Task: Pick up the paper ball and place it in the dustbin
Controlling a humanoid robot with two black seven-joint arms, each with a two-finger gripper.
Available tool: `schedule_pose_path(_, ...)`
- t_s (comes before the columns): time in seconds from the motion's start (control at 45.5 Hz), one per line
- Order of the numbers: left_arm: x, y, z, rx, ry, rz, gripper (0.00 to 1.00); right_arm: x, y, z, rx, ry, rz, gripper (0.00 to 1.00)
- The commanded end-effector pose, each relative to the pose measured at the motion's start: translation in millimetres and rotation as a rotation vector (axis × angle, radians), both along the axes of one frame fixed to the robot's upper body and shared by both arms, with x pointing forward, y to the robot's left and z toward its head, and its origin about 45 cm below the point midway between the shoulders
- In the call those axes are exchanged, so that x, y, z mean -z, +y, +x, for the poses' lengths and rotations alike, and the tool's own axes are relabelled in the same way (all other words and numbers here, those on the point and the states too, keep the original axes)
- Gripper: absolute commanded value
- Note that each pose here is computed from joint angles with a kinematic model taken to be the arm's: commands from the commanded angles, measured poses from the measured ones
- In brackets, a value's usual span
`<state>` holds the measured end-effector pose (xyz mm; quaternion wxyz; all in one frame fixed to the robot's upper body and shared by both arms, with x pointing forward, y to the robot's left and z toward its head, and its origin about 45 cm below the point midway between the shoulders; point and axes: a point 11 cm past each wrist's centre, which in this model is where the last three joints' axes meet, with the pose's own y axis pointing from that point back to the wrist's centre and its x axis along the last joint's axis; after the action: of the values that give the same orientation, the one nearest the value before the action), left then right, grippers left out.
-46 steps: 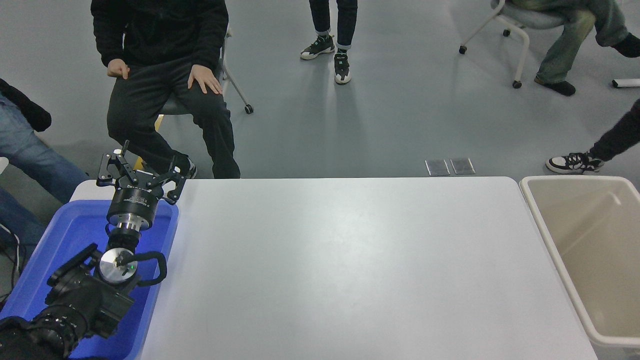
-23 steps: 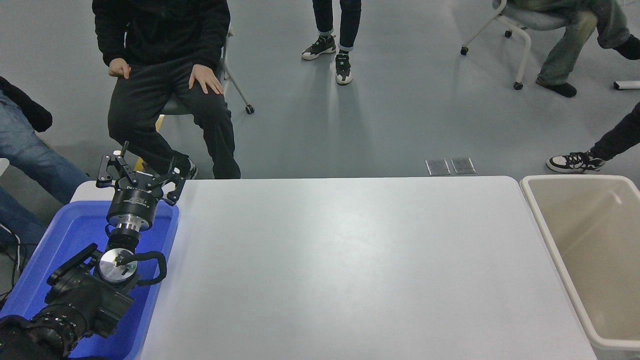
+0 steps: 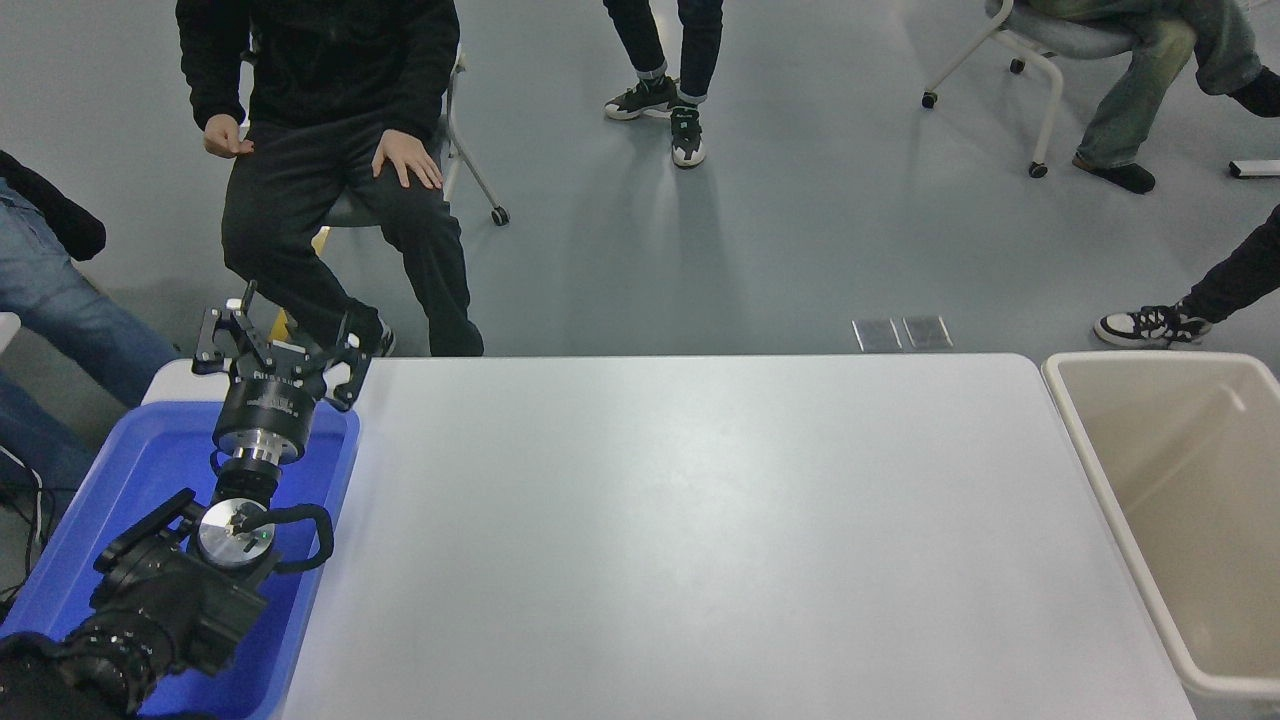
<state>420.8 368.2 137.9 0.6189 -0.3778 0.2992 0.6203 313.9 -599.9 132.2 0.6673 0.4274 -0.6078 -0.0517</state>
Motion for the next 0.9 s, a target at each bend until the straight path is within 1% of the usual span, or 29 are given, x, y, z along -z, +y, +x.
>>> schedule_pose_path(0.0,0,0,0.0,0.000,0.000,0.000,0.99,39,22,-10,0.022,-0.002,-0.013,0.00)
schedule_pose_path(0.176,0,0,0.0,0.000,0.000,0.000,0.99,45,26,-13,0.039,-0.007,0.009,0.00)
schedule_pose_path(0.374,0,0,0.0,0.000,0.000,0.000,0.99,43,26,-10,0.035,-0.011,0.004,0.01)
schedule_pose_path(0.418,0,0,0.0,0.000,0.000,0.000,0.99,41,25,-10,0.034,-0.011,-0.002,0.11)
schedule_pose_path(0.462,0,0,0.0,0.000,0.000,0.000,0.99,40,23,-9,0.035,-0.016,-0.011,0.29)
schedule_pose_path(0.484,0,0,0.0,0.000,0.000,0.000,0.99,39,23,-9,0.034,-0.018,-0.017,0.36)
schedule_pose_path(0.505,0,0,0.0,0.000,0.000,0.000,0.99,39,23,-9,0.033,-0.019,-0.024,0.39)
schedule_pose_path(0.571,0,0,0.0,0.000,0.000,0.000,0.99,39,23,-9,0.033,-0.022,-0.030,0.43)
schedule_pose_path(0.593,0,0,0.0,0.000,0.000,0.000,0.99,39,24,-9,0.033,-0.025,-0.032,0.48)
schedule_pose_path(0.637,0,0,0.0,0.000,0.000,0.000,0.99,39,22,-10,0.036,-0.026,-0.035,0.63)
schedule_pose_path(0.681,0,0,0.0,0.000,0.000,0.000,0.99,38,22,-9,0.036,-0.029,-0.037,0.74)
schedule_pose_path(0.769,0,0,0.0,0.000,0.000,0.000,0.99,36,22,-7,0.040,-0.044,-0.049,0.85)
schedule_pose_path(0.879,0,0,0.0,0.000,0.000,0.000,0.99,33,20,-6,0.046,-0.059,-0.064,0.89)
